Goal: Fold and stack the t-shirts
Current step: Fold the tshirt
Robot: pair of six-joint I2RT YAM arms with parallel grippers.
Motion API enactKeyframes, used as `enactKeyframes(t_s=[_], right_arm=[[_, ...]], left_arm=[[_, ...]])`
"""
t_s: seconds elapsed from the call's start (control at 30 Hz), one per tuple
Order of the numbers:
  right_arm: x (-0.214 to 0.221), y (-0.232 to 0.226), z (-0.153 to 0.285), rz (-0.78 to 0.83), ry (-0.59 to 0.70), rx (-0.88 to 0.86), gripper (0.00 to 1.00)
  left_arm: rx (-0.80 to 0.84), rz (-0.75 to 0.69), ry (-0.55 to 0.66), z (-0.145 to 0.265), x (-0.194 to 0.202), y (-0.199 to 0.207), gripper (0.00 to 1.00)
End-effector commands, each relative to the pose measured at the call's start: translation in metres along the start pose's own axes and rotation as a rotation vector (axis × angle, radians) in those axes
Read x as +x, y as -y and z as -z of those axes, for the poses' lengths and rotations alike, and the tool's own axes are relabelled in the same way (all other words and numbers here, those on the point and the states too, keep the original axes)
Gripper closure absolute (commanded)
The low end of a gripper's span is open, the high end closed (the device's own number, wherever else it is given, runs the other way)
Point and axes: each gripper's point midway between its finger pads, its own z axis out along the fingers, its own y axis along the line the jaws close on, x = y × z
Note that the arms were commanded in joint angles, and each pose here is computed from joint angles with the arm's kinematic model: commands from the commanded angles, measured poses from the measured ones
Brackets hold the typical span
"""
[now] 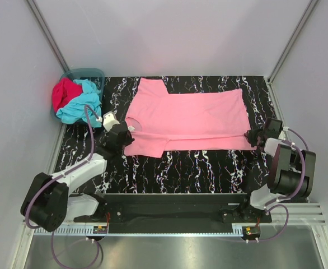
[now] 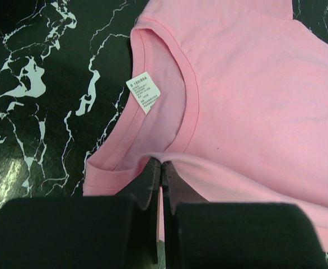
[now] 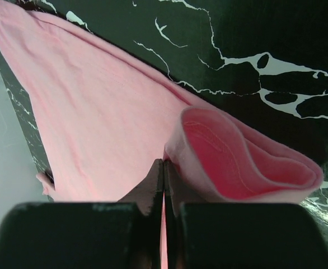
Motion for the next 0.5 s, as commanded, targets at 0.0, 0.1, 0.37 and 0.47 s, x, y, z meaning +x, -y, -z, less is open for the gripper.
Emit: enactKeyframes(t_s=[0.0, 0.1, 0.37, 0.47], right_arm=[[-0.017, -0.022, -0.006, -0.004, 0.076, -0.052, 1.00], [-0.014, -0.023, -0.010, -0.001, 0.070, -0.049, 1.00], [-0.011, -0.036, -0.020, 0.032, 0.066, -0.070, 1.00], [-0.007, -0.046, -0.024, 0.053, 0.065, -0.089, 1.00]], left_arm=[[0.049, 0.055, 0.093, -0.008, -0.035, 0.023, 1.00], [0.045, 0.054, 0.088, -0.013, -0.035, 0.022, 1.00], [0.050, 0.059, 0.083, -0.026, -0.040, 0.025, 1.00], [0.065, 0.060, 0.068, -0.030, -0.036, 0.029, 1.00]])
